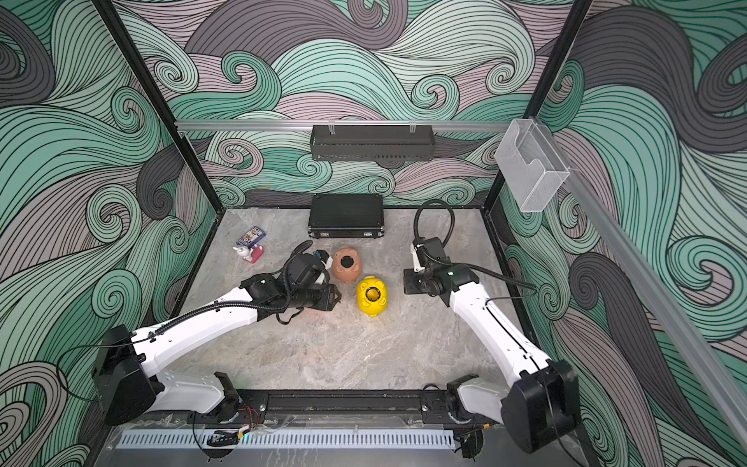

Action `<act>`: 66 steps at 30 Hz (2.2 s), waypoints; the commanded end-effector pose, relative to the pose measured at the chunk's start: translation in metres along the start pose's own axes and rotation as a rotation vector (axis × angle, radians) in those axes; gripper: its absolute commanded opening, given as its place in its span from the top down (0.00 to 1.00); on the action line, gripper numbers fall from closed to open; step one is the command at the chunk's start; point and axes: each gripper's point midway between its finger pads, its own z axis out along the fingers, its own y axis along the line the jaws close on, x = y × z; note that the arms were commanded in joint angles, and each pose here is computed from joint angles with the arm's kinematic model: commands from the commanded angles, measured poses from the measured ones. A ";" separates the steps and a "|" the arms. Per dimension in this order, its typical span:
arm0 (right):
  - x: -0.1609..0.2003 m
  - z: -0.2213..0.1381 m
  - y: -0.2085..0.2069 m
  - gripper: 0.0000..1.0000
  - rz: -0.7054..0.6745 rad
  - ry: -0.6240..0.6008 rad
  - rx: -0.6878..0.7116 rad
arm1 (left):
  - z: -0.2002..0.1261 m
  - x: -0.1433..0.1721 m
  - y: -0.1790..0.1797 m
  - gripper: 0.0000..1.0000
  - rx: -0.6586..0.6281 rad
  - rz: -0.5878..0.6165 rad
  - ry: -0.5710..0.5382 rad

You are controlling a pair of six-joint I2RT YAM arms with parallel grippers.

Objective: Close piggy banks
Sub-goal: Pick up the knob at the center of the board, then insert the knob into the piggy bank.

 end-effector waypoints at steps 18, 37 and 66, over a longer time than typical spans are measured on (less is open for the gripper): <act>0.000 0.002 0.104 1.00 -0.622 -0.023 -0.421 | 0.023 0.003 -0.007 0.49 0.102 -0.069 0.057; 0.027 0.046 0.101 1.00 -0.799 0.170 -0.416 | 0.044 0.007 -0.005 0.49 0.109 -0.085 0.099; 0.034 0.072 0.093 1.00 -0.901 0.269 -0.377 | 0.049 0.010 0.000 0.49 0.109 -0.096 0.112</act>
